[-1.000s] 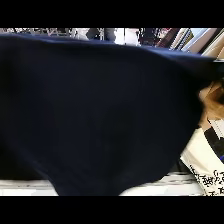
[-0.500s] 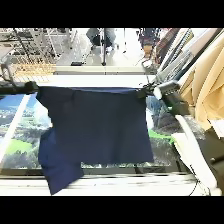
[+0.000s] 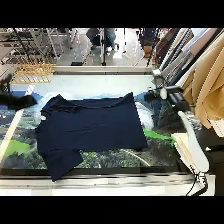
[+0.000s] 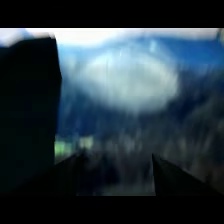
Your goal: Fold the clothes and pants, and hang the long-sleeved shirts on hangers.
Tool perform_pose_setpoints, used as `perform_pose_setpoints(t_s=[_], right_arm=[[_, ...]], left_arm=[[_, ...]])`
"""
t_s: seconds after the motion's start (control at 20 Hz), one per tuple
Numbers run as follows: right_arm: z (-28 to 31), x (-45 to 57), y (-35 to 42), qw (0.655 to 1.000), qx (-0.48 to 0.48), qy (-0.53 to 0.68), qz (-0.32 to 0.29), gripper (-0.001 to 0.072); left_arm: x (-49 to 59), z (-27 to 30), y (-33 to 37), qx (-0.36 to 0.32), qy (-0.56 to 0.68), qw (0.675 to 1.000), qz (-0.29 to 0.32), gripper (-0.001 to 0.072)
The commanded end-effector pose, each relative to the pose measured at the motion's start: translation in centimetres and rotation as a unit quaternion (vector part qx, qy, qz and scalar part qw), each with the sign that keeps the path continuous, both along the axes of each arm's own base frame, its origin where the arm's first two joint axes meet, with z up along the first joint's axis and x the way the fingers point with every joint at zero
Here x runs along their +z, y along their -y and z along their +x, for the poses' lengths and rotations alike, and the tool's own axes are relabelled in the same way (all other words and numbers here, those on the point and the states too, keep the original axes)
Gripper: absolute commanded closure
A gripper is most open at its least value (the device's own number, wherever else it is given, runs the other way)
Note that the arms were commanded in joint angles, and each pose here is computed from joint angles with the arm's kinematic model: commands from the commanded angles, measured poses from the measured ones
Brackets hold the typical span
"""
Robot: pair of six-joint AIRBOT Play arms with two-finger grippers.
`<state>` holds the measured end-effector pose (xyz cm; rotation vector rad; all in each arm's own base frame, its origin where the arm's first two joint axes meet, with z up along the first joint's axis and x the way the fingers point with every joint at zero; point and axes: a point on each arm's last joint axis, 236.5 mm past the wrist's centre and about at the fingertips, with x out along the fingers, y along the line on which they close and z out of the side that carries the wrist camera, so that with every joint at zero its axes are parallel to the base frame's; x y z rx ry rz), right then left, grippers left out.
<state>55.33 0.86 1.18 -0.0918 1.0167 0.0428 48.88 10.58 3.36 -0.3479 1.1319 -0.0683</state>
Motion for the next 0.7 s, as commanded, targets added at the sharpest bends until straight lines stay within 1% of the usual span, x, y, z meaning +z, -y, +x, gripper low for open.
perform_pose_setpoints(t_s=[0.0,0.05,0.15,0.2,0.25,0.35,0.4,0.5,0.65], right_arm=[[-10.4,-4.4,-2.2,0.955,0.012,-0.213,0.205,0.0202],[-13.5,-5.5,-2.0,0.937,0.003,-0.255,0.240,0.0201],[-18.4,-7.3,-1.6,0.913,0.000,-0.300,0.278,0.0195],[-20.2,-7.9,-1.5,0.907,0.002,-0.307,0.288,0.0195],[-21.6,-8.5,-1.4,0.903,0.008,-0.311,0.295,0.0195],[-23.0,-9.6,-1.4,0.897,0.004,-0.318,0.307,0.0195],[-23.1,-10.1,-1.4,0.899,0.005,-0.315,0.305,0.0196],[-23.0,-10.5,-2.4,0.899,0.018,-0.305,0.314,0.0197],[-23.0,-11.2,-4.7,0.894,0.046,-0.302,0.328,0.0197]], left_arm=[[-5.0,-11.5,0.0,0.005,-0.195,0.980,-0.032,0.0191],[-6.2,-13.8,1.4,-0.009,-0.202,0.978,-0.048,0.0216],[-8.6,-18.6,4.5,-0.026,-0.209,0.975,-0.069,0.0207],[-9.9,-20.4,5.2,-0.019,-0.204,0.977,-0.063,0.0153],[-11.1,-21.8,5.7,-0.008,-0.197,0.979,-0.056,0.0139],[-12.5,-23.6,6.4,0.005,-0.190,0.981,-0.049,0.0088],[-13.0,-24.0,6.5,0.007,-0.184,0.982,-0.044,0.0080],[-13.7,-24.6,6.7,-0.004,-0.186,0.982,-0.042,0.0080],[-14.1,-24.7,6.7,-0.002,-0.190,0.981,-0.043,0.0080]])
